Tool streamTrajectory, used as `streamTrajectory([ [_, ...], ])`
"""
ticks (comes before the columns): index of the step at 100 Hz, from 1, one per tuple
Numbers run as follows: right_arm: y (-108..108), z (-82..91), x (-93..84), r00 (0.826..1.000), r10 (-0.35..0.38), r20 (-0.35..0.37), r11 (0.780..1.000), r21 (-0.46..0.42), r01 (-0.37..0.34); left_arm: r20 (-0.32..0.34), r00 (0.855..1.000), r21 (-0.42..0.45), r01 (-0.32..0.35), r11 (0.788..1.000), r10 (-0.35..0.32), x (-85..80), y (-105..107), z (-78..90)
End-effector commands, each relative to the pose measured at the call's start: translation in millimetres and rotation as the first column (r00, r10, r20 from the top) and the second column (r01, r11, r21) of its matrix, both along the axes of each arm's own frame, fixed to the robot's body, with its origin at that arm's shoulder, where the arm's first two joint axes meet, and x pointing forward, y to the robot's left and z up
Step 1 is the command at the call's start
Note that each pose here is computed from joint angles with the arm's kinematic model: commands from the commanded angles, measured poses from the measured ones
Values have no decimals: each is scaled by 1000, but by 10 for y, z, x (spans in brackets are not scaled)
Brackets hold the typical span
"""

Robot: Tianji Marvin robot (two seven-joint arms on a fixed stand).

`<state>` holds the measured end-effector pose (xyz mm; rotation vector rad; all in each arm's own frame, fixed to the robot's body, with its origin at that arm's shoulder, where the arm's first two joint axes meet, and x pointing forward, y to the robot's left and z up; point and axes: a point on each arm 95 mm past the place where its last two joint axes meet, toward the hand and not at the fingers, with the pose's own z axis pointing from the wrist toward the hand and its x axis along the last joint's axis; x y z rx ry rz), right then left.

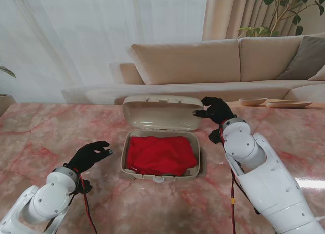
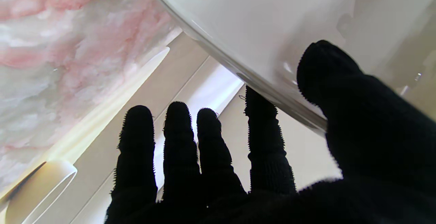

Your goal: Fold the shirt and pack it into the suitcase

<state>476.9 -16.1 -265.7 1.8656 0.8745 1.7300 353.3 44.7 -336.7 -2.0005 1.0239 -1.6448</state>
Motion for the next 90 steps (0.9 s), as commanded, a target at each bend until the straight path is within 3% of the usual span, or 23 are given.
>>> streamTrajectory([
  [1,-17,-131,-75,999,14,-42,1000,2,-14,-11,1000,2,-5,1000,5,-35,2,-33],
  [59,-122,-220,-299,996,73,-49,994,-79,-77,-23,1000,12,-18,1000,18,-74,53,-63],
  [90,-175,-247,-432,991,125,-55,977,-167,-132,-30,999,11,-20,1000,20,-84,53,-75],
])
